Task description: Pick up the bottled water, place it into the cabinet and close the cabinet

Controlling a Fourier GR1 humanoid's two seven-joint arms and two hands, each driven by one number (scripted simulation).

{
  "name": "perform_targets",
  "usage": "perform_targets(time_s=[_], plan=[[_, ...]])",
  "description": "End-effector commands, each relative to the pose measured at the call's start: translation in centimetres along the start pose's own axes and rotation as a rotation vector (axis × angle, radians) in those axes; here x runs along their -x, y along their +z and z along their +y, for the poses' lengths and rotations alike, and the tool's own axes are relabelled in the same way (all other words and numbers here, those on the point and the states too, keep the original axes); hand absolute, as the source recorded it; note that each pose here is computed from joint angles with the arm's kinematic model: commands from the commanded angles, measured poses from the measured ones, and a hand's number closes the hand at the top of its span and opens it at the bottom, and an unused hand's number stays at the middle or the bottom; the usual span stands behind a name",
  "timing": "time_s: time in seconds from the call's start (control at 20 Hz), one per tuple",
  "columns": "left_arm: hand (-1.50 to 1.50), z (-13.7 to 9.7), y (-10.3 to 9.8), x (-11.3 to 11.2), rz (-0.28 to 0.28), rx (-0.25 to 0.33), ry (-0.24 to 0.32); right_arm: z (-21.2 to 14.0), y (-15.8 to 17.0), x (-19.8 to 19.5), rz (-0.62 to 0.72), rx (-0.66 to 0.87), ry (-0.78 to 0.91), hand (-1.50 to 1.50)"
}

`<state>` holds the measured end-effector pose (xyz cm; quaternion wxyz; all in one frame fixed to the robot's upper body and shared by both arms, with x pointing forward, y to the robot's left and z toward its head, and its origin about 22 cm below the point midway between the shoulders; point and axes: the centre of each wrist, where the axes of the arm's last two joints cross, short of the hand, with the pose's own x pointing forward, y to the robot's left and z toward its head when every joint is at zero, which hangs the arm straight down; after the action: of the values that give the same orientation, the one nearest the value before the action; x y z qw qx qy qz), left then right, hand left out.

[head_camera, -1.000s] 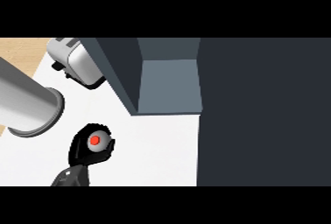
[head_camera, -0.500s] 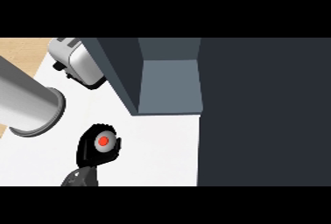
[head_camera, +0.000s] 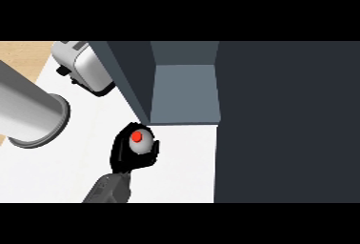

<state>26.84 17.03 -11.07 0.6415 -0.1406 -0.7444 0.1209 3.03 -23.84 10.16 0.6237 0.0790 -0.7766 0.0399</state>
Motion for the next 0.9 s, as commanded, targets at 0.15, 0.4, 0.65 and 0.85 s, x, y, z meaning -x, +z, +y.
perform_targets(time_s=[0.15,0.4,0.65,0.85], plan=[[1.5,-7.0,-4.1,-3.7,-0.058,0.041,-0.142,-0.1,-0.7,-2.3,-0.046,0.019,-0.023,-1.5],[1.5,-10.0,-6.9,-4.8,-0.033,0.022,-0.186,-1.3,-0.3,-0.8,-0.047,0.005,-0.018,-1.5],[1.5,-14.1,-10.0,-7.6,-0.047,0.018,-0.267,-0.7,-0.4,-1.2,-0.088,0.037,-0.017,-1.5],[1.5,-14.6,-11.4,-6.7,-0.015,-0.024,-0.357,-1.8,-0.9,-0.8,-0.06,-0.003,-0.007,-1.5]])
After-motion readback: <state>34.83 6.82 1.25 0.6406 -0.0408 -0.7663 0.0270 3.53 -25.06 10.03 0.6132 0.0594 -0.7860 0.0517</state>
